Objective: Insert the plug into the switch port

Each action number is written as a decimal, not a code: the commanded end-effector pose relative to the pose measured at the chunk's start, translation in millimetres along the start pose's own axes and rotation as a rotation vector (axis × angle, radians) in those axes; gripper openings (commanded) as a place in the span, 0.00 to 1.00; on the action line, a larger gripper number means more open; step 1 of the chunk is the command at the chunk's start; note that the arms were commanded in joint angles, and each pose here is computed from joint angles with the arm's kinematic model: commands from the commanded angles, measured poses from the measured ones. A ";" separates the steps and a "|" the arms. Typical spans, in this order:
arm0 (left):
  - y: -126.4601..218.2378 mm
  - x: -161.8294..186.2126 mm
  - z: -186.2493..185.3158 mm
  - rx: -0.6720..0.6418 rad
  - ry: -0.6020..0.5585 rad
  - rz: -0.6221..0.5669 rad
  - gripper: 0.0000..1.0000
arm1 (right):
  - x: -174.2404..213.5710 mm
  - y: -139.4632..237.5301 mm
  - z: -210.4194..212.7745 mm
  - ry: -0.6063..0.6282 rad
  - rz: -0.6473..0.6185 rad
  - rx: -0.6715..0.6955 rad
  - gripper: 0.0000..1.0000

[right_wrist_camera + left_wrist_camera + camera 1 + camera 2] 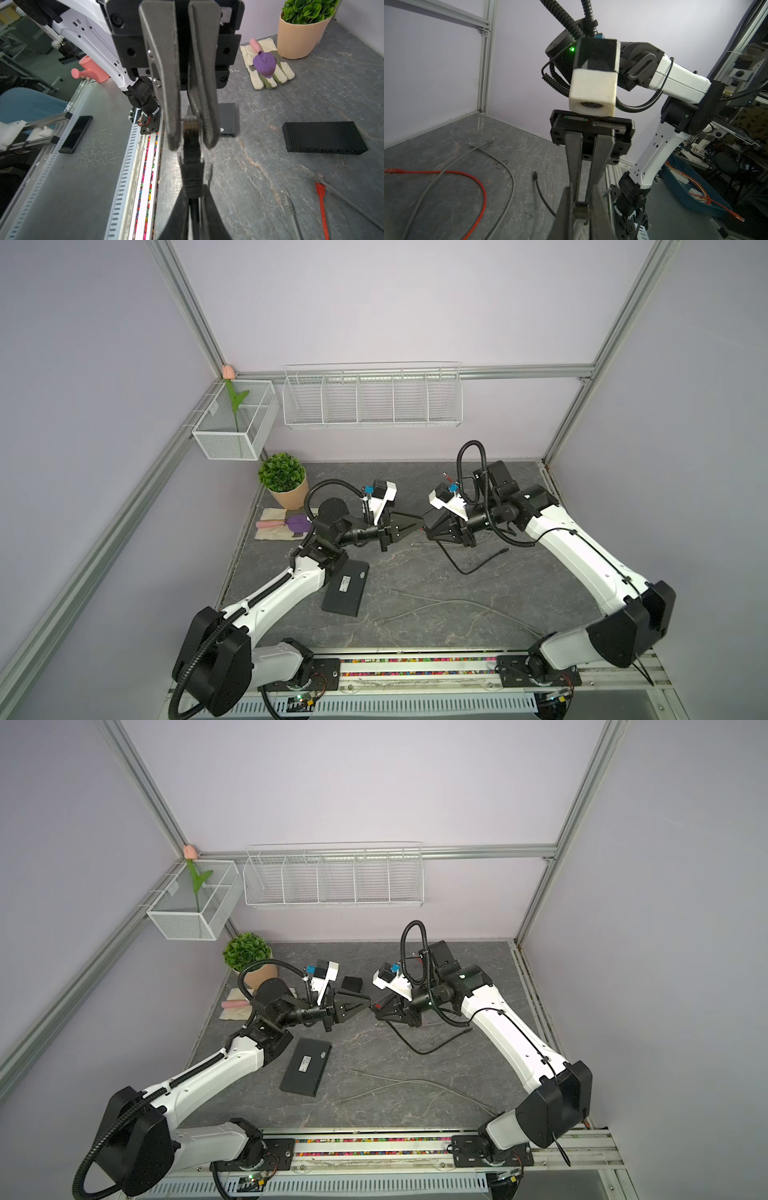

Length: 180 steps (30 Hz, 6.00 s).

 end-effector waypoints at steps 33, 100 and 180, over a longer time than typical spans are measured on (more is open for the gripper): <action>212.8 127.1 136.9 -1.350 0.618 -0.363 0.68 | 114.3 -162.3 -51.4 0.029 0.811 0.362 0.07; 132.0 184.4 199.2 -1.186 0.870 0.036 0.45 | 163.2 -178.1 -57.4 0.033 0.929 0.388 0.07; 114.2 184.4 210.0 -1.024 0.875 0.087 0.30 | 166.3 -176.7 -91.5 -0.053 0.880 0.417 0.07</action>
Point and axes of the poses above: each gripper's point midway between its finger pads, its own y axis back along the fingers, its own z axis along the line the jaws close on, x = y × z, the point moved 4 cm from there along y, back along the fingers, and after that the axes turned 10 degrees about y, right-handed, at the moved point
